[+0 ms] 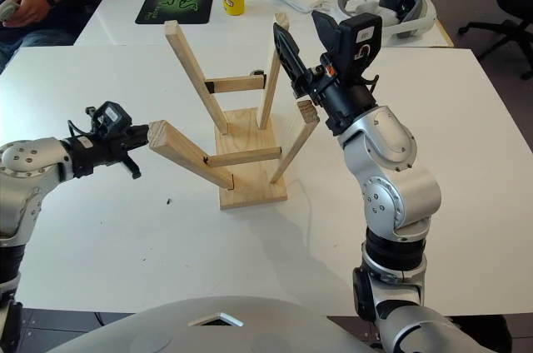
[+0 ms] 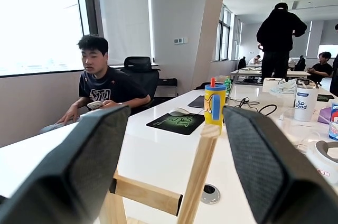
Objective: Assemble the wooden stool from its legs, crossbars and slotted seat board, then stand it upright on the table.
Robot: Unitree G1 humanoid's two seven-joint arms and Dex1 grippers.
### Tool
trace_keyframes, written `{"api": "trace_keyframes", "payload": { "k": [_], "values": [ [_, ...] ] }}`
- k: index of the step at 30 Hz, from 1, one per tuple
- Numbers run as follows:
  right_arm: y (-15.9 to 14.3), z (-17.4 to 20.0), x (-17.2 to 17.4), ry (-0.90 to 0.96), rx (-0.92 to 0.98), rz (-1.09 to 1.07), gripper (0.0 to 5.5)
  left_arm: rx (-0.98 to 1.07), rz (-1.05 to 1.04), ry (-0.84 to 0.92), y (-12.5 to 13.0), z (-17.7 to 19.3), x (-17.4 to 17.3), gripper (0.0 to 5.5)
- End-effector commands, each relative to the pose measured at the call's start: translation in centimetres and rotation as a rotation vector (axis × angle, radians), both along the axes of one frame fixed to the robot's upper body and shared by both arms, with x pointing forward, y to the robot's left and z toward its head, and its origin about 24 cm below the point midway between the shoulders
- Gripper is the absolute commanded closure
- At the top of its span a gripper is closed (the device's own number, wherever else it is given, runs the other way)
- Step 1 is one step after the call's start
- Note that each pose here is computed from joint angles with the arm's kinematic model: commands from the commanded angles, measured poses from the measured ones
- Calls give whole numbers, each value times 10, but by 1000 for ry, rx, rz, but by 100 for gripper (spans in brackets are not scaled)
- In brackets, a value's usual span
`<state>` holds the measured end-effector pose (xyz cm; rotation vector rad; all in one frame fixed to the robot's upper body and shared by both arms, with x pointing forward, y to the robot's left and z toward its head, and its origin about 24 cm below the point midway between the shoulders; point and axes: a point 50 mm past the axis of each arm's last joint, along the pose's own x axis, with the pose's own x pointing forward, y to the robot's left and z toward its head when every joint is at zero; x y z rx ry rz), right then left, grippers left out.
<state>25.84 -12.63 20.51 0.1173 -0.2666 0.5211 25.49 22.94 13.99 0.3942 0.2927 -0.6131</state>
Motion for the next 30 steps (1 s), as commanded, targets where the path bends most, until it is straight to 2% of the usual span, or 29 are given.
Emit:
{"api": "trace_keyframes", "payload": {
  "k": [1, 5, 13, 19, 28, 30],
  "values": [
    [2, -3, -2, 19, -1, 9, 224, -270, 54, -189, -13, 35, 3, 547],
    [0, -4, 1, 22, -8, 4, 224, -431, 35, -260, -29, 48, -8, 547],
    [-2, 1, 4, 0, -8, 2, 224, -510, 18, -413, -55, 85, -18, 547],
    [-5, 15, 7, -66, 30, -10, 311, -564, 5, -491, -70, 111, -24, 550],
    [-6, 27, 7, -123, 25, -23, 440, -560, 51, -503, -63, 121, -22, 550],
    [-5, 32, 6, -139, 23, -7, 476, -611, 70, -500, -62, 123, -22, 550]
  ]
}}
